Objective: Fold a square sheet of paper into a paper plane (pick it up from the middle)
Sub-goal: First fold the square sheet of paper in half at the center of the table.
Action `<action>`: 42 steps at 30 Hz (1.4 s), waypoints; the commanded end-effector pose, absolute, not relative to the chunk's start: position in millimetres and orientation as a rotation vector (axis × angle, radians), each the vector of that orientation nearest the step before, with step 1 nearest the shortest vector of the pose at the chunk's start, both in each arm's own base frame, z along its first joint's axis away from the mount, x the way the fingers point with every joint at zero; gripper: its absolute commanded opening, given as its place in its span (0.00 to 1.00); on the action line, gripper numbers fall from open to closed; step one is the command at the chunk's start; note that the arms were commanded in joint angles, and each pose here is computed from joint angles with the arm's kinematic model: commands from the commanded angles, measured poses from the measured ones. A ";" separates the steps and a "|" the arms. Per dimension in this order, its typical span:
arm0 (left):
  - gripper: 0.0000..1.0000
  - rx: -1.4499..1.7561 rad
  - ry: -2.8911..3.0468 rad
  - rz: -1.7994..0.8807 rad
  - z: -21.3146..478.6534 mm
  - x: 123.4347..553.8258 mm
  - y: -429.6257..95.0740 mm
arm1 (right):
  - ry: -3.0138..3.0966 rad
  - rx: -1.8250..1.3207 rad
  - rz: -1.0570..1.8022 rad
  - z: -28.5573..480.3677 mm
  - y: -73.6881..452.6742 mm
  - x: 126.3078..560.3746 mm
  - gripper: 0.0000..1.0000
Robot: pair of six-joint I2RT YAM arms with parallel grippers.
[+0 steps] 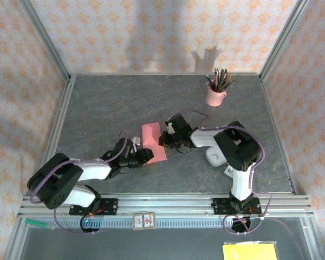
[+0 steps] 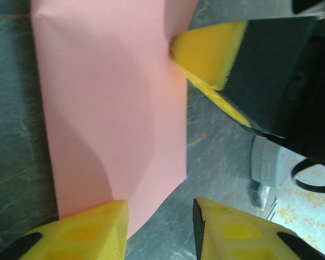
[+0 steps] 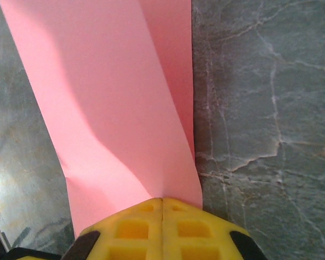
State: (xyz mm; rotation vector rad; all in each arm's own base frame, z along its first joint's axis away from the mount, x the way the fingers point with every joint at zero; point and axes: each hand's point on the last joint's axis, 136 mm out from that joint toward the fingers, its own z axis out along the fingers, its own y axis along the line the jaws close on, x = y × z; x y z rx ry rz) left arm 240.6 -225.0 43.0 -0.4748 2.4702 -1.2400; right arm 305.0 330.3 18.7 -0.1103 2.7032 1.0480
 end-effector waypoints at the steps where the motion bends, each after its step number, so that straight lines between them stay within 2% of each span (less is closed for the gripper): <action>1: 0.37 -0.444 2.457 -1.226 51.6 244.2 -226.9 | 2.926 0.011 0.689 -50.4 277.0 277.7 0.00; 8: 0.37 -0.465 2.566 -1.134 20.5 232.1 -218.3 | 2.928 0.009 0.685 -51.3 276.5 277.8 0.00; 11: 0.38 -0.407 2.566 -1.112 29.7 237.5 -220.9 | 2.928 0.009 0.681 -51.5 276.3 277.6 0.00; 16: 0.40 -0.360 2.453 -1.111 68.1 264.7 -218.1 | 2.930 0.009 0.681 -51.7 276.1 277.2 0.00; 21: 0.39 -0.400 2.381 -1.087 81.9 298.2 -202.6 | 2.928 0.011 0.683 -51.8 276.2 277.6 0.00; 32: 0.39 -0.359 2.415 -1.054 61.7 361.2 -209.6 | 2.925 0.010 0.681 -50.8 276.5 278.6 0.00; 38: 0.39 -0.394 2.460 -1.029 34.0 368.1 -202.3 | 2.933 0.013 0.669 -52.4 273.8 276.0 0.00; 42: 0.40 -0.384 2.455 -1.060 37.5 370.4 -203.9 | 2.936 0.017 0.665 -53.9 272.3 274.5 0.00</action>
